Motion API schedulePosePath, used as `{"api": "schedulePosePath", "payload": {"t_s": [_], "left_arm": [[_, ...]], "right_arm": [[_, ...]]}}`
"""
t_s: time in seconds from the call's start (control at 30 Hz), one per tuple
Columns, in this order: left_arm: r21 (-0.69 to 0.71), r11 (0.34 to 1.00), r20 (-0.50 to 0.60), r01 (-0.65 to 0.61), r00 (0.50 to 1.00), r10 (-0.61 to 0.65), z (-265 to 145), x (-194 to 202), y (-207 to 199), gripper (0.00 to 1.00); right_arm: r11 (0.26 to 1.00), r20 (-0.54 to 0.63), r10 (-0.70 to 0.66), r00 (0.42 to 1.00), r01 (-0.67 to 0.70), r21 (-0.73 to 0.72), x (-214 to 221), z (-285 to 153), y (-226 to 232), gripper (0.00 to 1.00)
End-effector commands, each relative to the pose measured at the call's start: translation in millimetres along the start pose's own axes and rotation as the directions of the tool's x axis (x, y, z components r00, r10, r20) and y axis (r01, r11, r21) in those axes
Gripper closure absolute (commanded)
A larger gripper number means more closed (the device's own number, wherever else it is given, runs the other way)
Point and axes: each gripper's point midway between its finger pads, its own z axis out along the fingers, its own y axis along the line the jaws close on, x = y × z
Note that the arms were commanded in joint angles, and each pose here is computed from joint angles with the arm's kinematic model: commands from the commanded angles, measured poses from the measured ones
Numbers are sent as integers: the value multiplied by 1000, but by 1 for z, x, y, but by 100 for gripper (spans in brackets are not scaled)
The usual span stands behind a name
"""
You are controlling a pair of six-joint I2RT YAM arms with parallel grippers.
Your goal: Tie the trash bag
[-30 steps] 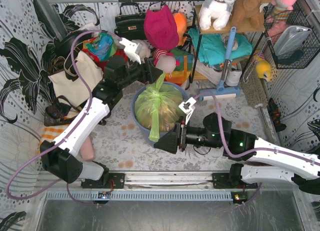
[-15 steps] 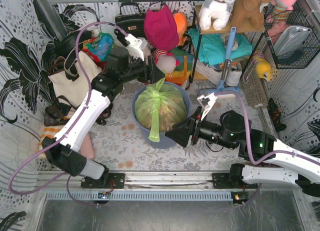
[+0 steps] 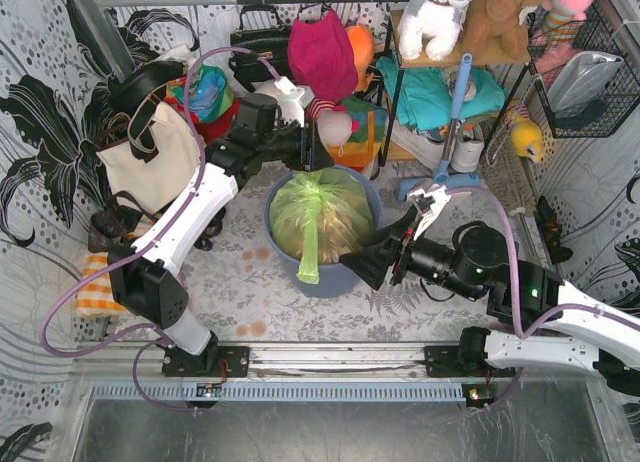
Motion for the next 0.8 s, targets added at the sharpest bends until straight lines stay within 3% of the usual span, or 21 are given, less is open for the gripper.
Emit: {"api": "schedulePosePath", "payload": {"t_s": [0.0,0.1,0.17,0.23,0.33,0.4,0.47,0.53,0.6,0.77], "left_arm": [[46,997,41,-59,998,57,-10,-14,-15,64],[71,995,55,-72,996,68,-14,-16,-22,86],[95,992,51,-80,996,76,-15,-16,-26,92],[112,990,39,-82,996,78,-14,-13,-27,95],[116,990,15,-76,997,74,-10,-6,-24,96],[114,991,0,-68,998,69,-8,-2,-22,96],[116,991,-6,-65,998,66,-6,-1,-21,96],[122,991,-7,-63,998,64,-6,0,-22,96],[127,990,-6,-61,998,62,-6,0,-23,96],[134,989,-5,-61,998,62,-6,-1,-24,96]], "right_arm": [[985,97,-171,980,172,-4,-18,3,-2,36],[913,125,-397,909,405,-45,-16,10,-1,35],[812,136,-566,813,579,-79,-8,13,-2,32],[662,149,-721,677,736,-139,4,17,0,29],[333,220,-898,381,916,-224,28,20,1,22],[209,245,-936,254,958,-196,29,25,-4,13],[99,248,-958,148,975,-199,34,29,-8,13],[30,243,-967,80,979,-203,36,34,-11,13],[0,244,-969,48,981,-193,35,40,-11,13],[-35,277,-961,17,983,-182,41,57,-6,13]]}}
